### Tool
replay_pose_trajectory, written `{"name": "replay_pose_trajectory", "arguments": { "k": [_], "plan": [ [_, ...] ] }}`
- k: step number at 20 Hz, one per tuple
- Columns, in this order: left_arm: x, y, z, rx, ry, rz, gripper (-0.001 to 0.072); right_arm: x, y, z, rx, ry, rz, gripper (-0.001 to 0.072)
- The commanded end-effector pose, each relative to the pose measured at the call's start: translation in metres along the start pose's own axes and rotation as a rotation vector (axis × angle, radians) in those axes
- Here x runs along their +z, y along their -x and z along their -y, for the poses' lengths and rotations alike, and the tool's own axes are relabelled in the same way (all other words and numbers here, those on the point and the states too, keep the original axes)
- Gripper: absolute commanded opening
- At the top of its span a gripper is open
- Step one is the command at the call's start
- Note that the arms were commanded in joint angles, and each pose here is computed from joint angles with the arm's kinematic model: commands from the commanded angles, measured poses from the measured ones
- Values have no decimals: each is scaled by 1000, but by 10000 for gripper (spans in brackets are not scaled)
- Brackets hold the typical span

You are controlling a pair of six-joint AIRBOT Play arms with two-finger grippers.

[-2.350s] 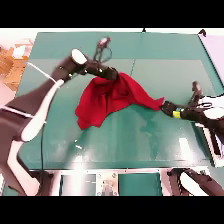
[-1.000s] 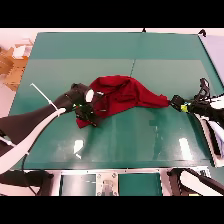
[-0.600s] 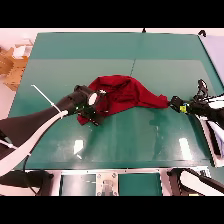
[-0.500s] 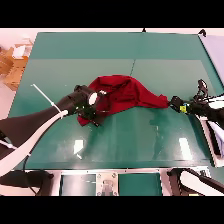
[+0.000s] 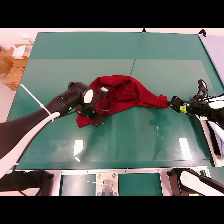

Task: Fold the shirts.

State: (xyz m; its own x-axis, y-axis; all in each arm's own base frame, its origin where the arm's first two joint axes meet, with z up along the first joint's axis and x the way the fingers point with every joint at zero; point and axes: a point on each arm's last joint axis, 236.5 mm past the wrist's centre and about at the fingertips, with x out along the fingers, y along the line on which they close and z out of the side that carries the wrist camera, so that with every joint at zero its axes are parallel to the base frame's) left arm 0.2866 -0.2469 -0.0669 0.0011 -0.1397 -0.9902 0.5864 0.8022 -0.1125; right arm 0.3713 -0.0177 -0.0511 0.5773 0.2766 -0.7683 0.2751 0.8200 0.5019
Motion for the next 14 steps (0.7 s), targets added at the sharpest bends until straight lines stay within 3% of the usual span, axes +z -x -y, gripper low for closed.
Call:
{"name": "replay_pose_trajectory", "arguments": {
  "k": [1, 3, 4, 5, 6, 7, 8, 9, 14],
  "plan": [
    [10, -23, 5, -35, 26, 64, 699, 0, 0, 0, 0, -1, 0, 14],
    [5, -37, 3, -32, 32, 44, 699, 0, 0, 0, 0, 0, 0, 14],
    [4, -41, 3, -32, 36, 40, 660, 0, 0, 0, 0, 0, 0, 14],
    [6, -42, 3, -34, 33, 45, 421, 0, 0, 0, 0, -1, 0, 14],
    [6, -43, 3, -33, 25, 46, 281, 0, 0, 0, 0, -1, 0, 14],
    [7, -43, 0, -24, 21, 50, 283, 0, 0, 0, 0, 0, -1, 14],
    [6, -43, -1, -16, 26, 46, 211, 0, 0, 0, 0, 0, -1, 14],
    [2, -43, -1, -17, 24, 29, 38, 0, 0, 0, 0, 0, -1, 14],
    [-12, -8, 7, -34, -17, -55, 28, 0, 0, 0, 0, 0, -1, 14]
  ]
}}
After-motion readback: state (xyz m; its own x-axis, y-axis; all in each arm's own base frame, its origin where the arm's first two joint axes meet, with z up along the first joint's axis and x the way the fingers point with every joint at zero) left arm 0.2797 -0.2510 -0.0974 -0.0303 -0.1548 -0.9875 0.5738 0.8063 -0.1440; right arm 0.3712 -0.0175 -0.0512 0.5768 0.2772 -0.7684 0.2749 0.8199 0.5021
